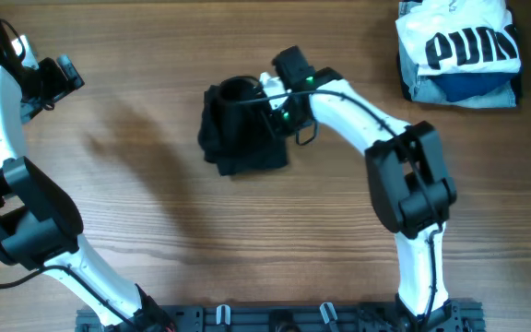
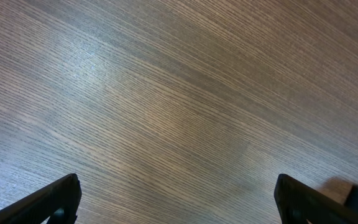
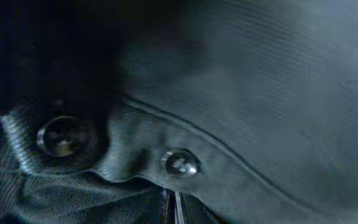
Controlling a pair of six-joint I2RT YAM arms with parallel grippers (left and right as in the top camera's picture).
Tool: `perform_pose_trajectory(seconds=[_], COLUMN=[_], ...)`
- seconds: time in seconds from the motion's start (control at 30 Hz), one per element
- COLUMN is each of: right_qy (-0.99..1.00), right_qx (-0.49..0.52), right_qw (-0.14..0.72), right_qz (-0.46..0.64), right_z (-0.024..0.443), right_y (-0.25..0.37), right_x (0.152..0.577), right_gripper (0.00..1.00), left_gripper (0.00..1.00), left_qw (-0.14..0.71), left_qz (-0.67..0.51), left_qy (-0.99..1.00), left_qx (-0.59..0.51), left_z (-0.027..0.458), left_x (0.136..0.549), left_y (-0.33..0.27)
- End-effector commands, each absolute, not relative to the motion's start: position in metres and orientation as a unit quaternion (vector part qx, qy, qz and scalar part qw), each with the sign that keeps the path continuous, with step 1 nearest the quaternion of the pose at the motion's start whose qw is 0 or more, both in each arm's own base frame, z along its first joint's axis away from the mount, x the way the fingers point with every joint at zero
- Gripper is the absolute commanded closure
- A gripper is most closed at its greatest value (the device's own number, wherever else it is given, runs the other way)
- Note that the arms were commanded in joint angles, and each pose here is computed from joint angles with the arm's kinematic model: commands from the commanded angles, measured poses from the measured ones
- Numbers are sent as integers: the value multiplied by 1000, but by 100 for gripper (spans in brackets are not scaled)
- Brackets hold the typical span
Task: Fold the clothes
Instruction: 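Carry the black bundle with the right gripper to the clothing stack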
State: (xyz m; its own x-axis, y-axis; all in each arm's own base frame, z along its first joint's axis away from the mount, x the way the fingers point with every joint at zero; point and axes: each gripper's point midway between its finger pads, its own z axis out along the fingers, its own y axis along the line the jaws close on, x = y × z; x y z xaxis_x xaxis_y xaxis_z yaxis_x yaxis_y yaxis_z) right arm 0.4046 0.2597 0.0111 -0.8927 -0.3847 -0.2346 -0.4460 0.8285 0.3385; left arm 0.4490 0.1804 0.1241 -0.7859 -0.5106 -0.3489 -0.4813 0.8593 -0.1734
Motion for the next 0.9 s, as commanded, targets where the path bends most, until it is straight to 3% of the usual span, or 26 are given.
perform_pose_trajectory(seconds=[0.0,0.1,0.17,0.3,0.43,0.6,0.73,0.87], right_qy=[984,984,981,963,952,952,966,968], right_qx=[-114,-84,-89,-124,-187,-211,-140,-154], right_qw=[44,50,83,176,212,222,205,177], right_qz=[130,151,150,159,119,7,-80,-86], right_z=[-31,-16,17,137,171,134,80,43], right_y=[163,137,130,151,204,262,248,256], right_x=[428,444,463,485,464,448,456,451], right_gripper=[96,95,82,32,4,0,1,1], left_gripper=[0,0,0,0,0,0,0,0], left_qw=[200,200,200,200,202,213,212,209], left_qz=[-46,-46,-46,-46,-45,-43,-44,-44], left_qy=[941,941,941,941,940,938,938,939], left_qx=[-271,-271,-270,-271,-270,-269,-270,-270], left_z=[125,125,125,125,125,127,127,126], left_x=[453,453,453,453,454,459,458,457], left_y=[182,182,182,182,183,185,185,184])
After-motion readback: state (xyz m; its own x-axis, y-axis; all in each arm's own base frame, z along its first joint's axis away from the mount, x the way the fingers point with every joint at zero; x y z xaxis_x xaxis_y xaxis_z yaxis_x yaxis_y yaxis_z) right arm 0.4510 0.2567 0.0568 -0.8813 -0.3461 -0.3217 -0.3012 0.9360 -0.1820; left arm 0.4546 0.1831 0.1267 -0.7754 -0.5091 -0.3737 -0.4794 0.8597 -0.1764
